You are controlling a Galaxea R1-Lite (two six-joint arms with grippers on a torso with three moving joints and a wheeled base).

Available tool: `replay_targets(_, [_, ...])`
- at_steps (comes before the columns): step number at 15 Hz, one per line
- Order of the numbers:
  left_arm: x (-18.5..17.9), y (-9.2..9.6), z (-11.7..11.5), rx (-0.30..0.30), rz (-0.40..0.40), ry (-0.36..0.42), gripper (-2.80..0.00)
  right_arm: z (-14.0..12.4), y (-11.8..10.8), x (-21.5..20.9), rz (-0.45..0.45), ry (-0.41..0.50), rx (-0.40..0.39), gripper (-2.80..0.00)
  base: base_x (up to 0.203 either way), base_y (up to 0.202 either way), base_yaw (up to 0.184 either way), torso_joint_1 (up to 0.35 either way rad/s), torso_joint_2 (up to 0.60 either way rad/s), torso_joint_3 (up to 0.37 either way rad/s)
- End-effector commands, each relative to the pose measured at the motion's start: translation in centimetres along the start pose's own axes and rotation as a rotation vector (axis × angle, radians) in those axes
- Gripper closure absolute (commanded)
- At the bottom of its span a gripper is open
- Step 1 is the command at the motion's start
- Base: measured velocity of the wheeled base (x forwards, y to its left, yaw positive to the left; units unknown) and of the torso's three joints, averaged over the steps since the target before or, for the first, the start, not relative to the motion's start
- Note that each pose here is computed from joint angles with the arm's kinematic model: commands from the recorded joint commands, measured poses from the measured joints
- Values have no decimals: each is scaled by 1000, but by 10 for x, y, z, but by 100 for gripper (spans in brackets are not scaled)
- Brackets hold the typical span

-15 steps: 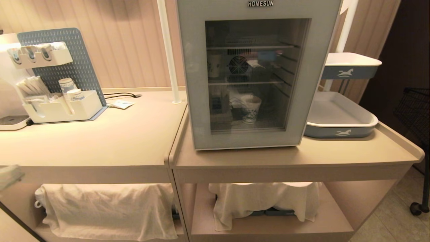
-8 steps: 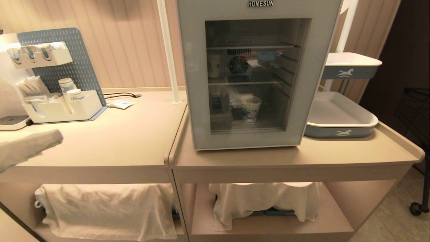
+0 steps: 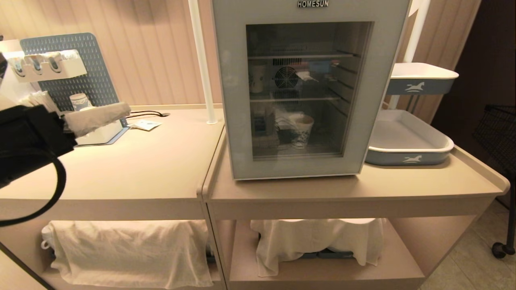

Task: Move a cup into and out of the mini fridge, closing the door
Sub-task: Open the freezer door

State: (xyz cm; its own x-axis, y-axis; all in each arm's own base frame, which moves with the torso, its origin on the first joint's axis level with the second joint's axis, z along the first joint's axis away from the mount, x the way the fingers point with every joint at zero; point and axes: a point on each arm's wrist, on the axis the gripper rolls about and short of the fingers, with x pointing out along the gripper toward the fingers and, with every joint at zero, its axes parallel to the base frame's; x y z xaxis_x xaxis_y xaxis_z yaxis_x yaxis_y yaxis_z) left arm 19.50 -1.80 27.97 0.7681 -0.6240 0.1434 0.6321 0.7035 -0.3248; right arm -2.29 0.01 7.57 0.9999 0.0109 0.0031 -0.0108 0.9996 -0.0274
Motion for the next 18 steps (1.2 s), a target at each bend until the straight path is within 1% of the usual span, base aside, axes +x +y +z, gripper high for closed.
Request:
replay_targets(1, [27, 26, -7, -30, 1, 7, 0, 0, 0, 0, 0, 0, 0, 0, 0, 0, 0, 0, 0, 0])
replay_targets(2, [36, 33, -5, -46, -4, -8, 0, 0, 0, 0, 1, 0, 0, 0, 0, 0, 0, 0, 0, 0])
replay_targets(4, [55, 45, -7, -73, -9, -15, 0, 0, 0, 0, 1, 0, -2, 0, 0, 0, 0, 0, 0, 0])
replay_targets(6, [70, 43, -14, -91, -30, -2, 0, 0, 0, 0, 1, 0, 0, 0, 0, 0, 0, 0, 0, 0])
replay_targets(8, [81, 42, -17, -89, -55, 8, 0, 0, 0, 0, 1, 1, -1, 0, 0, 0, 0, 0, 0, 0])
replay_targets(9, [82, 42, -16, -99, -58, 6, 0, 0, 0, 0, 1, 0, -2, 0, 0, 0, 0, 0, 0, 0])
replay_targets(10, [87, 46, -17, -108, -60, 14, 0, 0, 0, 0, 0, 0, -2, 0, 0, 0, 0, 0, 0, 0])
replay_targets(12, [97, 49, -9, -94, -67, -12, 0, 0, 0, 0, 0, 0, -2, 0, 0, 0, 0, 0, 0, 0])
replay_targets(13, [97, 48, -8, -94, -69, -17, 0, 0, 0, 0, 1, 0, -1, 0, 0, 0, 0, 0, 0, 0])
replay_targets(15, [91, 43, -7, -68, -62, -35, 0, 0, 0, 0, 0, 0, 1, 0, 0, 0, 0, 0, 0, 0])
replay_targets(16, [90, 40, -4, -53, -52, -54, 0, 0, 0, 0, 1, 0, -1, 0, 0, 0, 0, 0, 0, 0])
replay_targets(17, [86, 32, 6, -41, -48, -69, 0, 0, 0, 0, 0, 0, -2, 0, 0, 0, 0, 0, 0, 0])
replay_targets(18, [84, 29, 8, -66, -26, -33, 0, 0, 0, 0, 1, 0, 1, 0, 0, 0, 0, 0, 0, 0])
